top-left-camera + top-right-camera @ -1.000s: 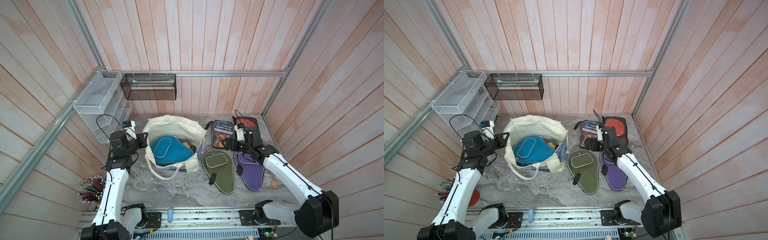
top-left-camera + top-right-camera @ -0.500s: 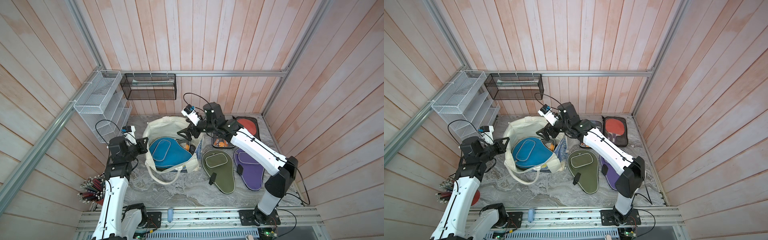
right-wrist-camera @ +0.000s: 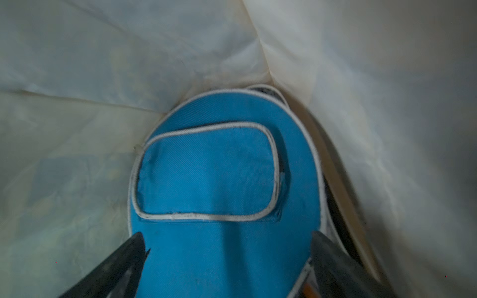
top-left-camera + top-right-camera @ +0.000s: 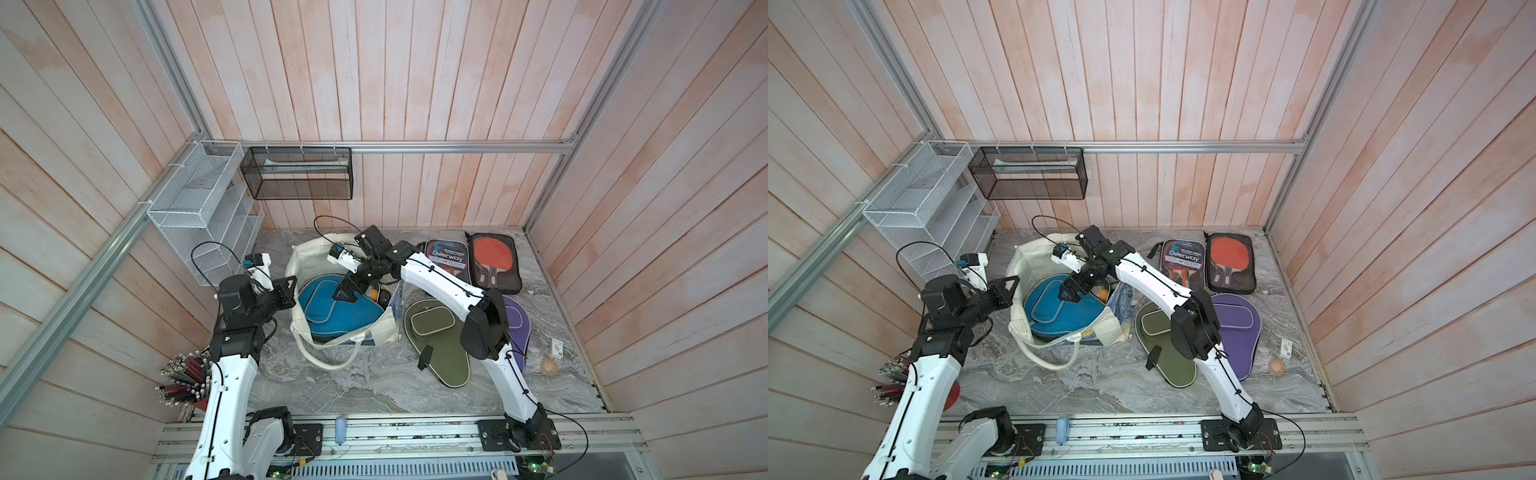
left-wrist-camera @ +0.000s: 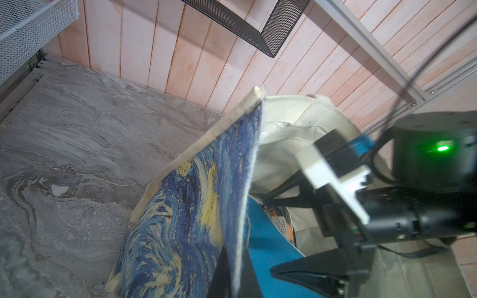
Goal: Remove the ping pong set from the canvas bag
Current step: Pick up the ping pong set from the canvas bag.
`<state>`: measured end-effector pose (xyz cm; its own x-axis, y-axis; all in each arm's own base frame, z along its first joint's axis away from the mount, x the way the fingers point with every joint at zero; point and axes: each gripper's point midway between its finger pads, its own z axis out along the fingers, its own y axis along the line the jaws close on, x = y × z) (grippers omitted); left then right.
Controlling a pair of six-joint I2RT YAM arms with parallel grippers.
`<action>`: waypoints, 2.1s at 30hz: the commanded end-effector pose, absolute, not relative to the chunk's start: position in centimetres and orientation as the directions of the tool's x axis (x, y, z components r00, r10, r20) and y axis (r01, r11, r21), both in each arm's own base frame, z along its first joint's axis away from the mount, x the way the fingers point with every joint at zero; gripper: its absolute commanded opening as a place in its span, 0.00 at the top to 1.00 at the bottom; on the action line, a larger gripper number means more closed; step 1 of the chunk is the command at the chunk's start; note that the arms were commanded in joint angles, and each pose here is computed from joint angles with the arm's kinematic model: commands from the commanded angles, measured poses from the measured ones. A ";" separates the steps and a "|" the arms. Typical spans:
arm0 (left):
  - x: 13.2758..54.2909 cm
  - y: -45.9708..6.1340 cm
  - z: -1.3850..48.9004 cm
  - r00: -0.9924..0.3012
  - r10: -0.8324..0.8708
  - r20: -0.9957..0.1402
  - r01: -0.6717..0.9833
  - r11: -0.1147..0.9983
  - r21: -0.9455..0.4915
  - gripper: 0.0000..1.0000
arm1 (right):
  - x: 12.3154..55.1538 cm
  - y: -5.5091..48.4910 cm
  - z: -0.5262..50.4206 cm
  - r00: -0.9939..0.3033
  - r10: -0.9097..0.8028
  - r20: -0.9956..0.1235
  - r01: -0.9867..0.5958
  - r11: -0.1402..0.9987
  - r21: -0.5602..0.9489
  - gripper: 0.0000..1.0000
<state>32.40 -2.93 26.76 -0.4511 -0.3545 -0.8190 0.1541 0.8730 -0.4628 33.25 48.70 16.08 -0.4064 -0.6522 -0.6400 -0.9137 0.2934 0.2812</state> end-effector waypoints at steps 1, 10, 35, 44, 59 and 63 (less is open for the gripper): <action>32.3 -3.4 27.6 -0.413 -0.354 -0.839 0.202 0.863 -0.463 1.00 | 33.3 48.4 16.3 -0.474 -0.638 -0.607 -0.880 0.340 0.330 0.01; 32.5 -3.5 27.9 -0.409 -0.353 -0.842 0.215 0.859 -0.465 1.00 | 35.2 47.0 13.9 -0.529 -0.641 -0.556 -0.845 0.460 0.274 0.00; 32.8 -3.7 27.7 -0.409 -0.367 -0.836 0.227 0.846 -0.482 1.00 | 33.0 45.7 9.9 -0.620 -0.657 -0.429 -0.767 0.392 0.508 0.02; 32.7 -3.8 27.9 -0.408 -0.368 -0.835 0.228 0.845 -0.484 1.00 | 32.8 46.7 13.0 -0.596 -0.635 -0.491 -0.783 0.324 0.532 0.78; 32.7 -3.9 27.9 -0.405 -0.375 -0.834 0.238 0.837 -0.492 1.00 | 33.3 46.8 27.5 -0.467 -0.456 -0.757 -0.884 0.238 0.402 1.00; 32.7 -3.9 28.2 -0.397 -0.372 -0.839 0.239 0.841 -0.486 1.00 | 33.5 46.1 32.0 -0.408 -0.385 -0.828 -0.911 0.233 0.340 1.00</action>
